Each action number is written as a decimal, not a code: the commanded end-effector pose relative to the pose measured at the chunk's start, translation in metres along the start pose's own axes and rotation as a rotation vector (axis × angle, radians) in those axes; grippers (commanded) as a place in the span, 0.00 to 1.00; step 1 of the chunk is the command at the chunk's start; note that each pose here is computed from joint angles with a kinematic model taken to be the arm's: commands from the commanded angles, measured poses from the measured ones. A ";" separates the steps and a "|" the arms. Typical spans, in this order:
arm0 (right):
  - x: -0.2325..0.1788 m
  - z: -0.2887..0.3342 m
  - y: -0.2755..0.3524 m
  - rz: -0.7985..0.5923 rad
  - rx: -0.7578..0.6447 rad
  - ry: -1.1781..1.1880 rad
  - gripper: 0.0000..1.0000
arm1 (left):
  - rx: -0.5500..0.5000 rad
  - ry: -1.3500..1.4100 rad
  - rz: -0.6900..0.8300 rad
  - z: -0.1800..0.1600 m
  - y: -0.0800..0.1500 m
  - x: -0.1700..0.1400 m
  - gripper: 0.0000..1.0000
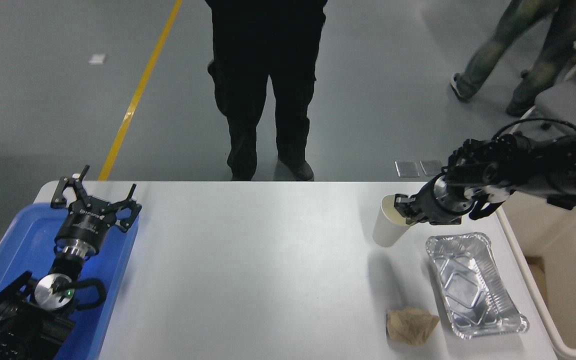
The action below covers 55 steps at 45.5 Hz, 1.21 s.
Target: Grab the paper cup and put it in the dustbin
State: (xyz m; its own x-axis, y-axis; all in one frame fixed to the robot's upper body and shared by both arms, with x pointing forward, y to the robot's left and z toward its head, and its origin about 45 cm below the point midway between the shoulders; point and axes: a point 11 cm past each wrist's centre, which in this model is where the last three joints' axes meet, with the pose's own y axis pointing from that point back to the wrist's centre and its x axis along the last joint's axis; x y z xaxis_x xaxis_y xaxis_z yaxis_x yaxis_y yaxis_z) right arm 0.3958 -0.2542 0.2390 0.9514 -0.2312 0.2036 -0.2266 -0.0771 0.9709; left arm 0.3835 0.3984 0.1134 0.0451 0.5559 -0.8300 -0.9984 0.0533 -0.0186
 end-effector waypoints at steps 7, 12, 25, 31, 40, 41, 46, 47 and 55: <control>-0.014 -0.036 0.112 -0.137 0.044 0.113 0.00 | 0.001 -0.001 0.000 0.000 0.000 0.000 0.99; -0.021 -0.047 0.138 -0.121 0.054 0.149 0.00 | 0.000 0.000 0.000 0.000 0.000 0.000 0.99; -0.014 -0.055 0.187 -0.021 0.132 0.150 0.00 | 0.000 0.000 0.000 0.000 0.000 0.000 0.99; -0.008 -0.054 0.205 0.025 0.161 0.138 0.00 | 0.000 0.000 0.000 0.000 0.000 0.000 0.99; -0.004 -0.053 0.217 0.058 0.174 0.127 0.00 | 0.000 0.000 0.000 0.000 0.000 0.000 0.99; -0.004 -0.053 0.217 0.058 0.173 0.127 0.00 | 0.000 0.000 0.000 0.000 0.000 0.000 0.99; 0.002 -0.048 0.215 0.071 0.166 0.110 0.00 | 0.000 0.000 0.001 0.000 0.001 0.001 0.99; 0.004 -0.046 0.213 0.080 0.161 0.105 0.00 | 0.000 0.000 0.001 0.000 0.001 0.001 0.99; 0.028 0.003 0.186 0.213 0.053 -0.019 0.00 | -0.003 0.001 0.002 0.000 0.001 0.001 0.99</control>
State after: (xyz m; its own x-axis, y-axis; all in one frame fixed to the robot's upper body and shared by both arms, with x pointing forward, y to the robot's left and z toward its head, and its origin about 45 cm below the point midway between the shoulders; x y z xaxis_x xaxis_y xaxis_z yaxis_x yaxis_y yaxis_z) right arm 0.3631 -0.2330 0.4414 0.9412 -0.1586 0.2984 -0.3263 -0.1968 0.9246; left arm 0.3831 0.3985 0.1131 0.0442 0.5559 -0.8300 -0.9984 0.0529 -0.0178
